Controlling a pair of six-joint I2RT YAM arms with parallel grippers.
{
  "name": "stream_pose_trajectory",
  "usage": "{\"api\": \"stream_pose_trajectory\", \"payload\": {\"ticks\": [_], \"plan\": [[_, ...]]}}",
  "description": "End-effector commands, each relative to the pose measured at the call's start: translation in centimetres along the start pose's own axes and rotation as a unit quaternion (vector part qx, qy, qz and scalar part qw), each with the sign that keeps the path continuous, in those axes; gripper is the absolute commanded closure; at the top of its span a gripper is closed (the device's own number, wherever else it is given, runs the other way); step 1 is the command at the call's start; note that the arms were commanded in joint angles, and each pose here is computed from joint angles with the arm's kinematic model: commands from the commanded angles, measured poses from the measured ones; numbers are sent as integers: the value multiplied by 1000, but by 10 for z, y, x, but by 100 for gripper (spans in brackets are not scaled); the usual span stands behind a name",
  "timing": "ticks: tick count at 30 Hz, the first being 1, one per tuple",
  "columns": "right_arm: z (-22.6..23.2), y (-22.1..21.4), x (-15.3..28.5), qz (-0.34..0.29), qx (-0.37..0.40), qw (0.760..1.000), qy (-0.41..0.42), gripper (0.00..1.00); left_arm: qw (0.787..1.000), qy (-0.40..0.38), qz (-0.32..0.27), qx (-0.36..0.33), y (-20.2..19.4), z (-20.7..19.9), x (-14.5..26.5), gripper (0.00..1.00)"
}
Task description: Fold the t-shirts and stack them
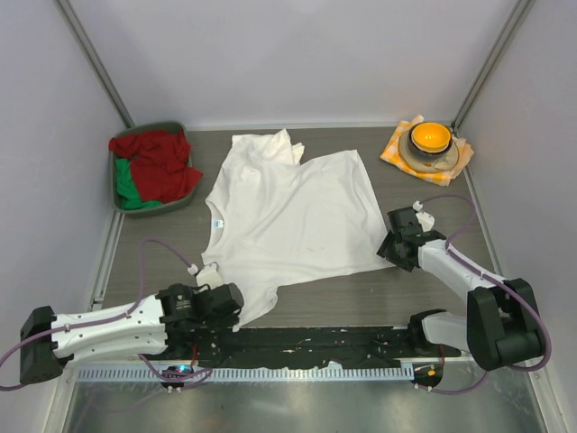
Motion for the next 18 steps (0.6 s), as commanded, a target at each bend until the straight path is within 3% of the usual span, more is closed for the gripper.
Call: {"api": "stream_pose_trajectory", "payload": {"ticks": [1, 7, 18], "plan": [[2, -1, -9, 0, -8, 1000, 0, 49, 1000, 13, -10, 4, 2, 5, -2, 100], [1, 2, -4, -7, -11, 1000, 4, 99, 1000, 6, -22, 11, 8, 3, 6, 100], [4, 38, 46, -77, -15, 996, 30, 99, 995, -68, -77, -8, 44, -40, 61, 100]]}}
Point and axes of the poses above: each gripper's point midway between its finger pads, its own x axis back along the fingers, its own z axis along the line the jaws close on, y = z × x, the point moved 3 cm from there along x, back along the fingers, and after that the axes turned 3 degrees about -x, right-handed, at the moved point
